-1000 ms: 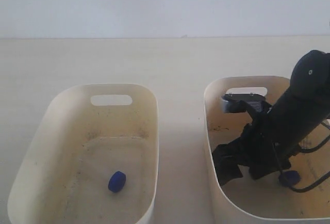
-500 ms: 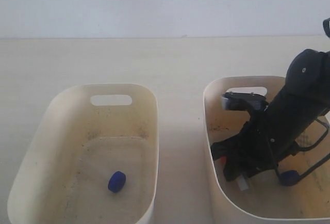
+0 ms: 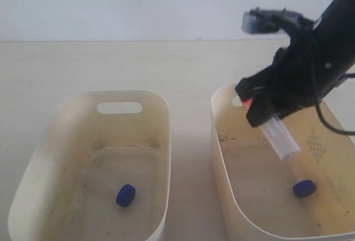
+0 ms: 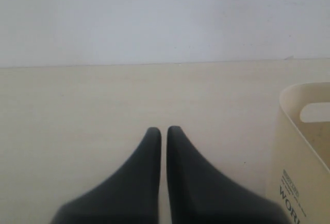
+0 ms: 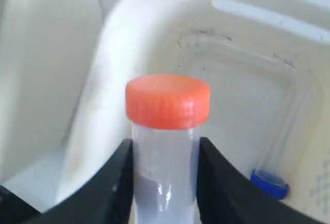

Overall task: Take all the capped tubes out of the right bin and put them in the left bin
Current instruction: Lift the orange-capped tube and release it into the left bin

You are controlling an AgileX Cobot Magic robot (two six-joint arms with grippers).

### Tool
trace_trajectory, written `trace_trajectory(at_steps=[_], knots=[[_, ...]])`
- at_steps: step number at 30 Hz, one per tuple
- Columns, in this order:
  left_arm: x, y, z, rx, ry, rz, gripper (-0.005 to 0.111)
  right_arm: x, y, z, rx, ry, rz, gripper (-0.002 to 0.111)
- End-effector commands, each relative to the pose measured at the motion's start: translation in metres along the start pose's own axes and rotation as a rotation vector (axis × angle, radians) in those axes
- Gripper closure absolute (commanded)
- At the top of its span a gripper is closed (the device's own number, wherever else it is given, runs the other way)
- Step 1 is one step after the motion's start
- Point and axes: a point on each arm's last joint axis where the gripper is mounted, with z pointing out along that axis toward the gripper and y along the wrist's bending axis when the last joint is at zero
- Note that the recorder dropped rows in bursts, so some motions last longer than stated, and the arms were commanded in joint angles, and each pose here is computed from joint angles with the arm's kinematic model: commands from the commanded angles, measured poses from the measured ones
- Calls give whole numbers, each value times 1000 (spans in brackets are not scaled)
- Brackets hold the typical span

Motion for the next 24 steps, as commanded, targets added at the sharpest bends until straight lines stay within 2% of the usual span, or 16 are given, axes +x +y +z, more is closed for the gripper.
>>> trace_trajectory(at_steps=[1,2,4,5,8,11,13,16,18,20,22,24], knots=[[-2,0,0,-2,-13,-7,102,-2,33,-51,-213,-185,-46,108],[-2,0,0,-2,-13,-7,102,-3,40,-55,-272,-216,-66,108],[-2,0,0,-2,-13,-7,102,-9,65,-70,-548,-362,-177,108],[-2,0,0,-2,-13,-7,102,-10,70,-71,-570,-397,-226,108],[-2,0,0,-2,-13,-7,102,-15,95,-61,-559,-462,-321,108],[-2,0,0,-2,-13,-7,102,-18,122,-33,-556,-435,-381,108],[-2,0,0,-2,-13,-7,102,-22,131,-11,-538,-405,-408,103],[-2,0,0,-2,-13,-7,102,-27,130,12,-521,-360,-385,82],[-2,0,0,-2,-13,-7,102,-29,129,22,-516,-334,-362,63],[-2,0,0,-2,-13,-7,102,-31,128,27,-510,-326,-338,53],[-2,0,0,-2,-13,-7,102,-31,128,27,-508,-325,-341,52],[-2,0,0,-2,-13,-7,102,-30,128,26,-508,-325,-342,59]])
